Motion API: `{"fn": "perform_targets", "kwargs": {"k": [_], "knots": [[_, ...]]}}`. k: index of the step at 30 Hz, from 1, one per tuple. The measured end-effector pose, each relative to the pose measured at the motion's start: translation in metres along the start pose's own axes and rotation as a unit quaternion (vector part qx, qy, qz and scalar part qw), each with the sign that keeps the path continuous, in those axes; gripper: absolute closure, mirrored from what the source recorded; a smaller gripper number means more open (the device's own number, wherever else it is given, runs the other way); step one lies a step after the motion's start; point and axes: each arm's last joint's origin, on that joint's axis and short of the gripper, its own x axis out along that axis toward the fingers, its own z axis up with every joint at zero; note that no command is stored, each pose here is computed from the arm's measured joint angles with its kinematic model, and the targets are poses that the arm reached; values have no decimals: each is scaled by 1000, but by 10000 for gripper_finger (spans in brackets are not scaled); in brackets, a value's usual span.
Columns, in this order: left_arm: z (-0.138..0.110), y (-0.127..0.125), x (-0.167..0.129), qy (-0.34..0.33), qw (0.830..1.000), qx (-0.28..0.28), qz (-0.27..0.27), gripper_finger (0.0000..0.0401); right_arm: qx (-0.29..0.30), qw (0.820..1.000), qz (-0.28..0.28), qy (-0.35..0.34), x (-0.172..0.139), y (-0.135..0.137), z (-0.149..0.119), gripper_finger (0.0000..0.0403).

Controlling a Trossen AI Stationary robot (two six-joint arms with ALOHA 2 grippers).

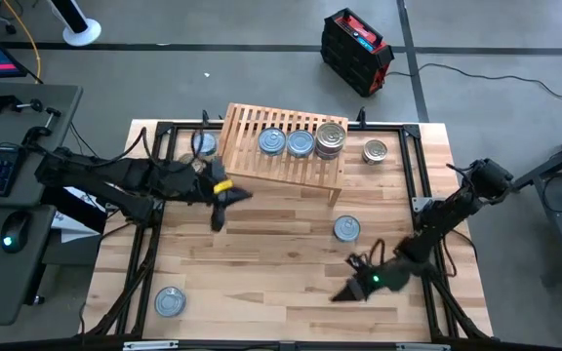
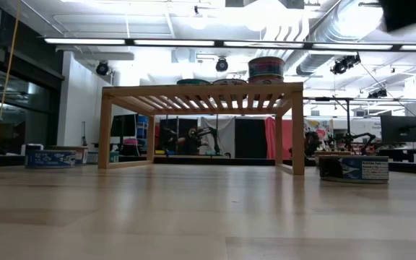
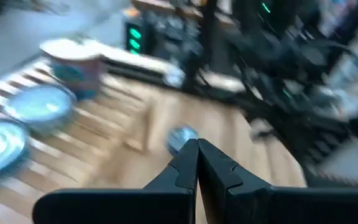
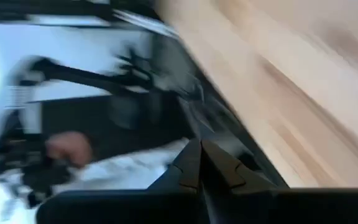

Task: Stack canned seafood by type on shelf
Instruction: Adjust the tuna cans on the shelf

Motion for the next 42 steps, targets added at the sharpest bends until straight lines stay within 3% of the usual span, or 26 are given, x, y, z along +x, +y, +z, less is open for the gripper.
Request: {"fn": "perform_targets", "kwargs": {"k": [4, 8, 11, 15, 18, 21, 25, 31, 36, 42], "knots": [[12, 27, 21, 7, 998, -59, 20, 400, -104, 991, 75, -33, 15, 34, 46, 403], [22, 47, 46, 76, 994, -75, 33, 400, -257, 962, 82, 30, 29, 83, 92, 403], [31, 47, 58, 117, 992, -35, 36, 400, -371, 925, 32, 75, 28, 121, 123, 403], [39, 41, 57, 153, 988, 6, 32, 400, -496, 862, -68, 80, 6, 162, 158, 403], [35, 36, 53, 177, 983, 24, 29, 400, -549, 824, -128, 49, -17, 188, 183, 403], [34, 36, 50, 179, 981, 47, 49, 400, -563, 806, -181, 2, -41, 207, 208, 403], [36, 44, 51, 179, 977, 84, 77, 400, -543, 806, -222, -76, -68, 222, 243, 403], [41, 73, 51, 182, 970, 121, 109, 400, -400, 857, -265, -188, -103, 215, 291, 403], [49, 104, 49, 169, 967, 129, 143, 401, -368, 868, -265, -201, -115, 209, 306, 403], [64, 129, 47, 104, 977, 107, 155, 401, -359, 879, -261, -174, -100, 200, 315, 403]]}}
